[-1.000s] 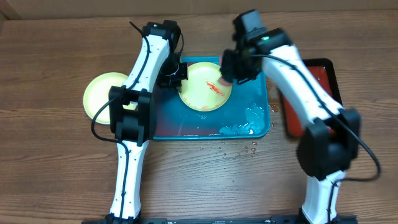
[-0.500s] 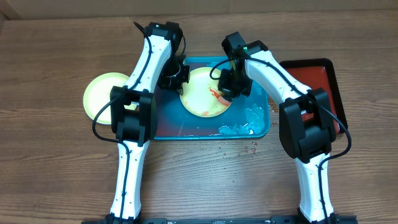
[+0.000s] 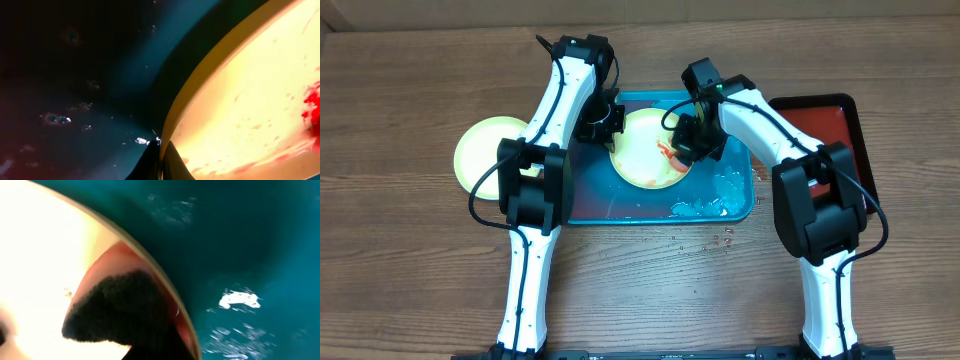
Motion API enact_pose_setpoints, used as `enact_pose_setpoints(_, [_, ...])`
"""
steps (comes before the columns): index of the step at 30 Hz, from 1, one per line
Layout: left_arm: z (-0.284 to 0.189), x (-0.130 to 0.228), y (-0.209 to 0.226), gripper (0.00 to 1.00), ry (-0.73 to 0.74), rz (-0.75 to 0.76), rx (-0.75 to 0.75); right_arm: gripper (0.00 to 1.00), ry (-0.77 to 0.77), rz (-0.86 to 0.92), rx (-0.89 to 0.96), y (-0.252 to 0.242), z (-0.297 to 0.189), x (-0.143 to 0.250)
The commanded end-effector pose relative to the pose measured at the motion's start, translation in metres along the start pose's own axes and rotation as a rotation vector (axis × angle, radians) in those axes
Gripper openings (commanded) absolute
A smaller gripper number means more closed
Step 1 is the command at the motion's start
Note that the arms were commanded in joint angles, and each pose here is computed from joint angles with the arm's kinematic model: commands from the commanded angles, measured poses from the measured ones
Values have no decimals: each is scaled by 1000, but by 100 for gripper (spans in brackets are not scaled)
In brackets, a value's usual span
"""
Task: Clean dirty plates on tray and stack at the side
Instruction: 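Scrub the yellow plate again with the sponge while left gripper holds it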
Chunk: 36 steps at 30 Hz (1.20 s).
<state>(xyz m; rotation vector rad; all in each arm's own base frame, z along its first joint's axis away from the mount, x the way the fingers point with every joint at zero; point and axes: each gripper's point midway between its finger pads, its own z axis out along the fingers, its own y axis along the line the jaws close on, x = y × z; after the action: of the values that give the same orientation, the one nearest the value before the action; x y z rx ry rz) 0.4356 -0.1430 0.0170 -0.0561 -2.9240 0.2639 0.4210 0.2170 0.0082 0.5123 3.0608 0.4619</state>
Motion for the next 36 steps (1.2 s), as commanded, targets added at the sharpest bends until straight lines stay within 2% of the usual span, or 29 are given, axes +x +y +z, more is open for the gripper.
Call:
enact_pose_setpoints(1, [5,2,-9,4,11,35,7,4,68,15,-22,7,33,20])
enact_pose_setpoints(11, [6,0,-14,4,0,49,7,4,242,-37,-238,54,79,56])
enact_pose_setpoints(21, [6,-1,-14,4,-5,50,8,4,298,-115,-311,60,55,56])
enact_pose_setpoints(27, [6,-1,-14,4,-6,50,8,4,218,-111,-175,30,18,32])
enact_pose_setpoints(36, [6,-2,-15,4,-8,50,8,4,-51,-119,196,-30,-31,-9])
